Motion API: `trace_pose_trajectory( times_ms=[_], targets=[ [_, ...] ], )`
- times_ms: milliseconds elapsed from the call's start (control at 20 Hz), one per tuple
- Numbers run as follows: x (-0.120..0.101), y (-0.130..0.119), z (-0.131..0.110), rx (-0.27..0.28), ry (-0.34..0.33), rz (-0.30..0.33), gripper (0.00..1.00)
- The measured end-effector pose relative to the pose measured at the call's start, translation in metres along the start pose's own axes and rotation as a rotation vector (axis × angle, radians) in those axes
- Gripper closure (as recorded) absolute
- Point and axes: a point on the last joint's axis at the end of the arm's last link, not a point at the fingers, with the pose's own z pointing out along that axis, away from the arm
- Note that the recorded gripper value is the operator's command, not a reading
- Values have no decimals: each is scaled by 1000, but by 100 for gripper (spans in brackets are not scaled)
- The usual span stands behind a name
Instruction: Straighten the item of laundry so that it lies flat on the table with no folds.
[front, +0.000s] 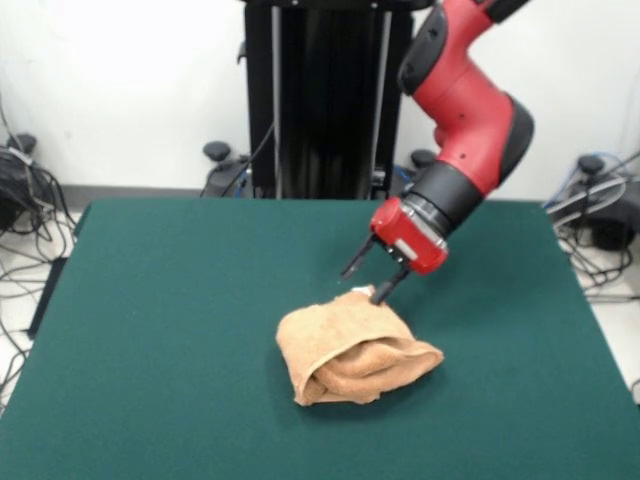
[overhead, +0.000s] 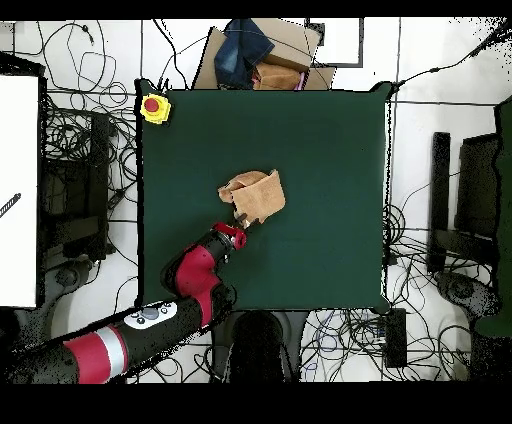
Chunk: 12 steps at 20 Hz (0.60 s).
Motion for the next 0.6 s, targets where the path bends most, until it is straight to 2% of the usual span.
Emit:
trace_pose_trajectory(
  times_ms=[300, 600],
  targets=[
    [18, 7, 6, 22, 2, -7, 0],
    [19, 9, 5, 22, -2, -8, 0]
  ],
)
